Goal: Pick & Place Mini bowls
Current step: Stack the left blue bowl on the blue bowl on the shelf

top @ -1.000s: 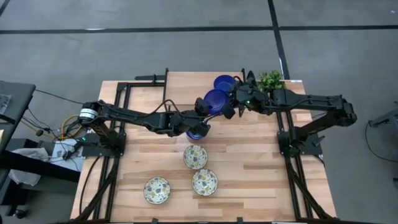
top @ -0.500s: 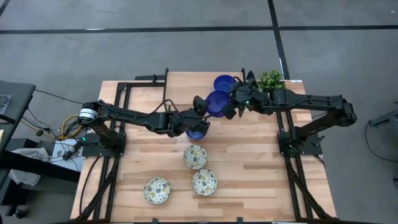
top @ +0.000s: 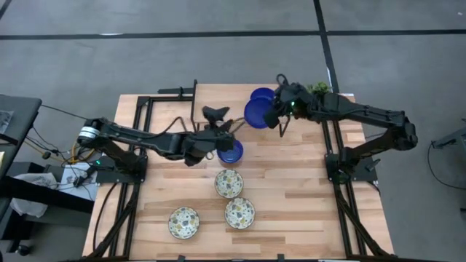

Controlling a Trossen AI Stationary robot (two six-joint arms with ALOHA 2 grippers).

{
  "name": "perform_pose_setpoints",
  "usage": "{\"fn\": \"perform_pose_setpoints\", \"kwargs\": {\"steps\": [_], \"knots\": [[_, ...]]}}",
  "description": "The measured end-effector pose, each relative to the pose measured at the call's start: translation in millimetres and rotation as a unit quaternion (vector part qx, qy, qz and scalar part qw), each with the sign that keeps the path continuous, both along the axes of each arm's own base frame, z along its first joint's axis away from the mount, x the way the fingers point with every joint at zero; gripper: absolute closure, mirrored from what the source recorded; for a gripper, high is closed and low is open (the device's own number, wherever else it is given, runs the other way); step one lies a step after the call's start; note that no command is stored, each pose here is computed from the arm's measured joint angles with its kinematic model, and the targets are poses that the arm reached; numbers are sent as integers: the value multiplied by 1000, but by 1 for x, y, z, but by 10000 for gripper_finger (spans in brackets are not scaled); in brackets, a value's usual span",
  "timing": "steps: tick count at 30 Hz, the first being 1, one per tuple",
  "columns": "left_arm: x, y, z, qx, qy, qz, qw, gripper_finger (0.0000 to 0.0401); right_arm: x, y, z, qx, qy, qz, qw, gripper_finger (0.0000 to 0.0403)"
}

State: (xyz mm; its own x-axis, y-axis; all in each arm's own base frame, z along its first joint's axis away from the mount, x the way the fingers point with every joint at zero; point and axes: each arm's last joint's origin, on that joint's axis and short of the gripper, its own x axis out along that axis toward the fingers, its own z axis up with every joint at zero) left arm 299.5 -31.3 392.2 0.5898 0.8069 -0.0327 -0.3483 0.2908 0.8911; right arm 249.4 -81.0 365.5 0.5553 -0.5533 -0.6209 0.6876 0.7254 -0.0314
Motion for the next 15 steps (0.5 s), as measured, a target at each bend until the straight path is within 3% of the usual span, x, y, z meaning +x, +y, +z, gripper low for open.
{"fn": "perform_pose_setpoints", "kwargs": {"steps": [9,15], "knots": [[-42,1,32,-82,-162,36,983,116,-25,-34,26,27,7,-18,999,403],[-72,7,20,-129,-223,13,966,116,-37,-55,28,45,3,-11,999,403]]}}
